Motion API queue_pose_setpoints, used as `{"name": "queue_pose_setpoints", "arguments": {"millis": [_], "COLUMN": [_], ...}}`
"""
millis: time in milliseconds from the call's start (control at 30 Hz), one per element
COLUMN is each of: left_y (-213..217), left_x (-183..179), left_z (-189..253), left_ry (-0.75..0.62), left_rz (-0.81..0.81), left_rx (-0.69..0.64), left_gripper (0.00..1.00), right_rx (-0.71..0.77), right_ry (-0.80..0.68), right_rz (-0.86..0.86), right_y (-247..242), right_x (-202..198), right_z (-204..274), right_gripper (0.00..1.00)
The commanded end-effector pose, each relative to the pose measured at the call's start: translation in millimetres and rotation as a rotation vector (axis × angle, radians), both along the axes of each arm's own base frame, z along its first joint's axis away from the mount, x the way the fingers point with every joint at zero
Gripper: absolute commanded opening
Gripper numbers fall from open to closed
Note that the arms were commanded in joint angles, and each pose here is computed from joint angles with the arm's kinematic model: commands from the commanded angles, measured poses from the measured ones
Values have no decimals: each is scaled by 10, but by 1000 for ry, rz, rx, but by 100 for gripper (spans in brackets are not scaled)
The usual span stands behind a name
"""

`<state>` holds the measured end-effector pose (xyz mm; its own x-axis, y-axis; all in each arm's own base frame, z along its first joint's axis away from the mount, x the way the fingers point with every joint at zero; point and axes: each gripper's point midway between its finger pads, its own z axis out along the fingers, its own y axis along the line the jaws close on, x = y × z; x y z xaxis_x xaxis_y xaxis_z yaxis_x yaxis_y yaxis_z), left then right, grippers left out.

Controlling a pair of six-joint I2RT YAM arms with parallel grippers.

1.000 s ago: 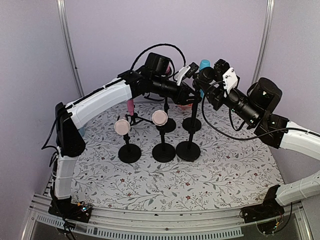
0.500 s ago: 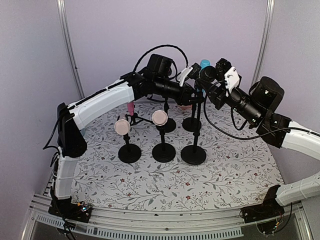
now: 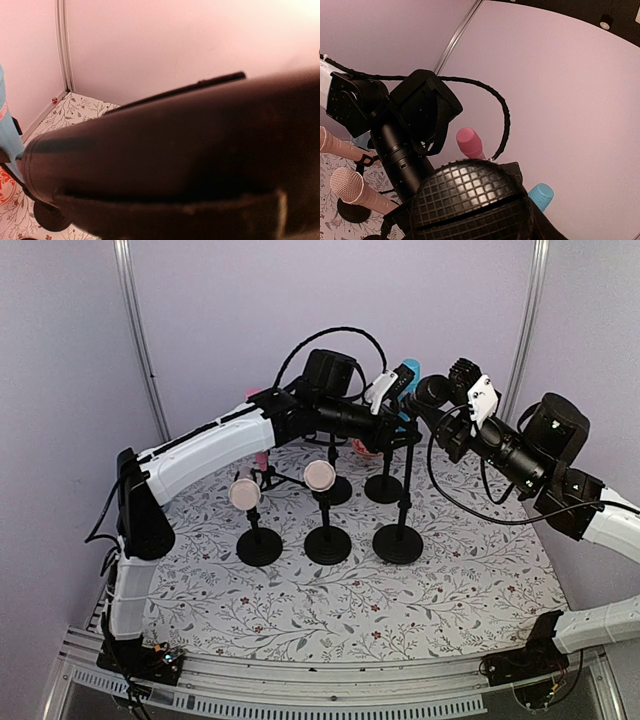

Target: Remove the microphone from the stand

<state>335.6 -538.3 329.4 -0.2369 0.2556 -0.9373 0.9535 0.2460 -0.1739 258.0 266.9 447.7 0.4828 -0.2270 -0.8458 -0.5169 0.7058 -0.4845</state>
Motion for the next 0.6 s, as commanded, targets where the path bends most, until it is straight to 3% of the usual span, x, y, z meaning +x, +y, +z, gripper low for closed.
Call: {"name": "queue_pose_setpoints", "arguments": {"millis": [0, 567], "left_y": [226, 287], "left_x": [644, 763], "left_z": [-336, -637], "left_ry": [2, -13], "left_rz": [256, 316], "left_rx": [77, 156], "left_gripper": [0, 0], "right_rx": [226, 279], "right_ry": [-233, -275], "right_rz": [49, 88], "right_y": [-404, -573], "right_x": [-516, -742], "right_z": [998, 1208], "right_gripper": [0, 0]}}
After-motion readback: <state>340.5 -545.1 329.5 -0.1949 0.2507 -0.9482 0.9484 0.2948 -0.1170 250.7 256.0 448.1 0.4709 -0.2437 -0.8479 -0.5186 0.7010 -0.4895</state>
